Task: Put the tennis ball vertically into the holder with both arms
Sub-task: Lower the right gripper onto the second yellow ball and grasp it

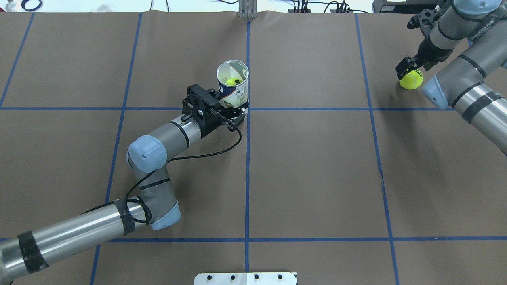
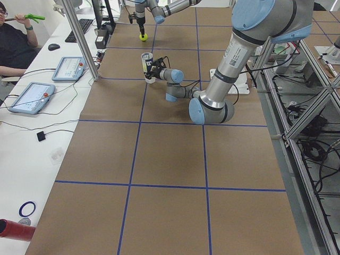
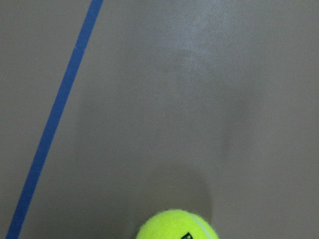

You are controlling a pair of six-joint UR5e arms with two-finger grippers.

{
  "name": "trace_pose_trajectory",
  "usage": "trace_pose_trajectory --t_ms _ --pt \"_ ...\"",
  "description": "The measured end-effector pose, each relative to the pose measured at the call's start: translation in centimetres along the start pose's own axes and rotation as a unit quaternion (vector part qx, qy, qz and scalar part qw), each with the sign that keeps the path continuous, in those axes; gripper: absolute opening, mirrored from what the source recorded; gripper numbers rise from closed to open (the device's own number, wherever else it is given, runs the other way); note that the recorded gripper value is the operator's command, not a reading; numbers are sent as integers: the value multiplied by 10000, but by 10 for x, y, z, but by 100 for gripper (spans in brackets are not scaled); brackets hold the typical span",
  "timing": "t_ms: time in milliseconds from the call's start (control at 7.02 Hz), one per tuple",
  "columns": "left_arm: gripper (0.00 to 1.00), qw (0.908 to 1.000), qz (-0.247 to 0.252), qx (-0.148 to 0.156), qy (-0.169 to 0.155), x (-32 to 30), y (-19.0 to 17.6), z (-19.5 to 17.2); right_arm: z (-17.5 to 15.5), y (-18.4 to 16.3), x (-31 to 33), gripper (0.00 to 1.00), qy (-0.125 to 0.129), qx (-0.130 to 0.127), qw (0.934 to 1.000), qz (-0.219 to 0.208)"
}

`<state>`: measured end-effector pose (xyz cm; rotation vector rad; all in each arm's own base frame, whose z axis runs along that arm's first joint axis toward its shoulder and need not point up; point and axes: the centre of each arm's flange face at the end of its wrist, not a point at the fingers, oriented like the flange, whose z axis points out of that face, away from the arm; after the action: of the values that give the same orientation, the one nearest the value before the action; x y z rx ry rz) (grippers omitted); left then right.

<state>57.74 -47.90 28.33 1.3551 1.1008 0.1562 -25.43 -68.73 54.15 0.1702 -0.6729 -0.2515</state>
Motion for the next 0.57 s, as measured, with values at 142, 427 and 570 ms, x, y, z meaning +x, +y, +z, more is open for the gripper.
trace_pose_trajectory --t_ms 142,427,570 --pt "70 10000 2 6 -9 -2 -1 0 7 5 0 99 58 -41 10000 -13" --pt "70 10000 7 15 -21 -4 -3 0 15 10 -3 1 104 -96 9999 -29" --pt "70 10000 8 15 -22 -4 -3 0 15 9 -5 0 103 -93 9999 -38"
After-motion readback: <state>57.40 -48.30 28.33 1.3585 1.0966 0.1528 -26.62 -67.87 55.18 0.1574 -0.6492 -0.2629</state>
